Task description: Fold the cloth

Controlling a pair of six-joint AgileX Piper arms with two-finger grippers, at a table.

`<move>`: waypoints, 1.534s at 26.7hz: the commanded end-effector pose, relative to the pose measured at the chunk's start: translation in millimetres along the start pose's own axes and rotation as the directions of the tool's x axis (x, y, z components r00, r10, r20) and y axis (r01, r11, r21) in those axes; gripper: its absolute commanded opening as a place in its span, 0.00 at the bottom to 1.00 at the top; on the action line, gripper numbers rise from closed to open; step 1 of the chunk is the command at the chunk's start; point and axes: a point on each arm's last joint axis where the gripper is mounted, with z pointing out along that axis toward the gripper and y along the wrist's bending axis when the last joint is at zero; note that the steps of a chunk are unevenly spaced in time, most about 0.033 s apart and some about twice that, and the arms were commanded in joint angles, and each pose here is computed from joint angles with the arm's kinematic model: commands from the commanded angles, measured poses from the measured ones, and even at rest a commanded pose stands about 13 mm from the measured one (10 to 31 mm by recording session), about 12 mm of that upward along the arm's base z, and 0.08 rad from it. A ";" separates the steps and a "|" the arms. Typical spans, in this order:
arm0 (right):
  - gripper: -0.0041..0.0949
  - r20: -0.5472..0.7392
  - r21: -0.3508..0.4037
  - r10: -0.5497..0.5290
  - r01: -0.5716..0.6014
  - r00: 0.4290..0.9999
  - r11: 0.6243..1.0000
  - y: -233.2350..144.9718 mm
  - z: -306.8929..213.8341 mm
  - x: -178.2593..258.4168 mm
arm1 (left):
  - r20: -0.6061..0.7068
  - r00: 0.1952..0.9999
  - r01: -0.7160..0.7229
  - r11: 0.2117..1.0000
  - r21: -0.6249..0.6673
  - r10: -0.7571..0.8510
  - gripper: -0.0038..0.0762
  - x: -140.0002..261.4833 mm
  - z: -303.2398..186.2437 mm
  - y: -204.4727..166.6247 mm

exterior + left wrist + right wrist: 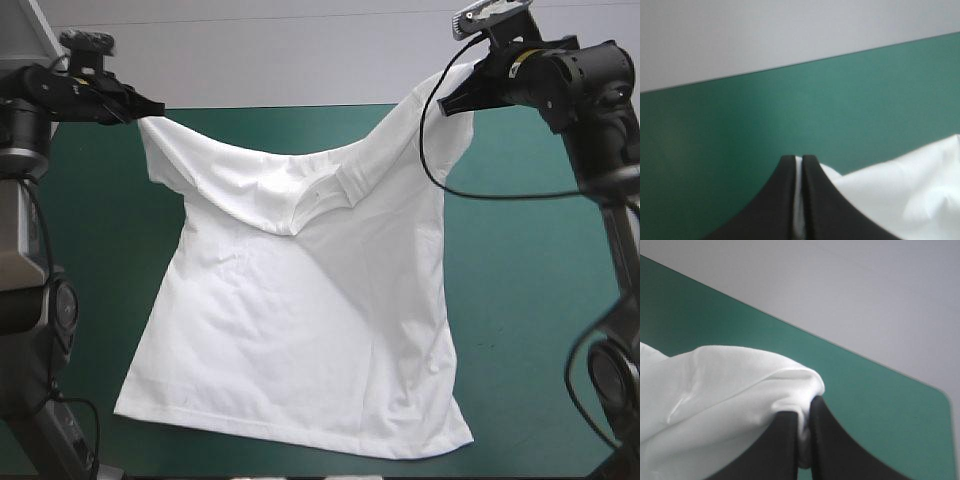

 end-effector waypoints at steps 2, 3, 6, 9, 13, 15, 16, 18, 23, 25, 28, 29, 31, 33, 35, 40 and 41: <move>0.04 0.066 -0.036 0.140 -0.137 0.988 0.990 -43.9 74.7 15.9 | 0.060 0.997 0.048 0.998 0.035 -0.050 0.07 -1.8 49.2 8.3; 0.04 0.039 -0.036 0.141 -0.140 0.989 0.990 -45.4 102.5 25.0 | 0.033 0.998 0.058 0.997 0.041 -0.059 0.07 5.5 69.9 13.3; 0.06 -0.007 -0.051 0.136 -0.137 0.991 0.989 -42.1 142.4 41.1 | 0.009 0.999 0.044 0.998 0.044 -0.044 0.07 11.7 84.1 16.8; 0.22 -0.021 -0.054 0.138 -0.139 0.990 0.989 -41.2 149.1 44.9 | 0.002 1.000 0.019 0.998 0.061 -0.019 0.08 12.1 83.1 15.0; 0.70 -0.003 -0.042 0.137 -0.137 0.991 0.990 -43.1 140.0 39.8 | -0.007 1.000 0.014 0.994 0.111 -0.013 0.37 9.9 77.4 10.2; 0.78 0.011 -0.037 0.138 -0.138 0.990 0.990 -44.5 126.6 33.8 | -0.027 1.000 0.015 0.989 0.147 -0.011 0.56 7.7 70.5 5.6; 0.78 0.019 -0.037 0.144 -0.143 0.989 0.989 -45.1 117.2 29.8 | -0.046 0.999 0.020 0.986 0.168 -0.012 0.63 6.1 63.3 2.2; 0.72 0.032 -0.047 0.163 -0.161 0.986 0.986 -45.2 95.3 21.8 | -0.050 0.999 0.011 0.982 0.187 -0.002 0.61 -0.5 44.2 -4.2; 0.49 -0.001 -0.137 0.175 -0.173 0.985 0.975 -36.8 22.1 8.1 | 0.089 0.992 -0.102 0.983 0.155 0.089 0.42 -32.4 -52.5 -29.2; 0.38 0.030 -0.202 0.186 -0.176 0.982 0.963 -30.2 -9.1 1.7 | 0.178 0.977 -0.142 0.983 0.119 0.120 0.38 -43.5 -102.8 -43.4; 0.17 0.164 -0.279 0.173 -0.122 0.971 0.952 -21.6 -63.7 -12.5 | 0.242 0.957 -0.171 0.985 0.021 0.161 0.33 -46.8 -165.2 -58.1; 0.12 0.192 -0.293 0.178 -0.116 0.965 0.949 -19.3 -81.0 -14.8 | 0.250 0.952 -0.177 0.984 -0.014 0.175 0.29 -44.7 -185.9 -63.2; 0.04 0.240 -0.307 0.187 -0.108 0.953 0.945 -14.4 -123.5 -15.7 | 0.242 0.954 -0.160 0.983 -0.089 0.177 0.23 -35.0 -221.6 -70.9; 0.03 0.245 -0.312 0.183 -0.101 0.952 0.945 -9.7 -150.4 -10.0 | 0.229 0.957 -0.151 0.980 -0.133 0.178 0.19 -20.7 -246.7 -78.5; 0.02 0.249 -0.317 0.185 -0.101 0.951 0.943 -4.3 -171.2 -0.9 | 0.238 0.953 -0.151 0.976 -0.159 0.186 0.16 -3.8 -269.9 -88.7; 0.02 0.161 -0.339 0.197 -0.134 0.967 0.931 13.9 -191.0 44.6 | 0.319 0.933 -0.104 0.972 -0.210 0.169 0.07 63.9 -316.3 -118.1; 0.02 0.139 -0.342 0.202 -0.144 0.970 0.929 17.2 -190.5 53.8 | 0.325 0.935 -0.073 0.976 -0.205 0.139 0.07 83.9 -314.6 -122.0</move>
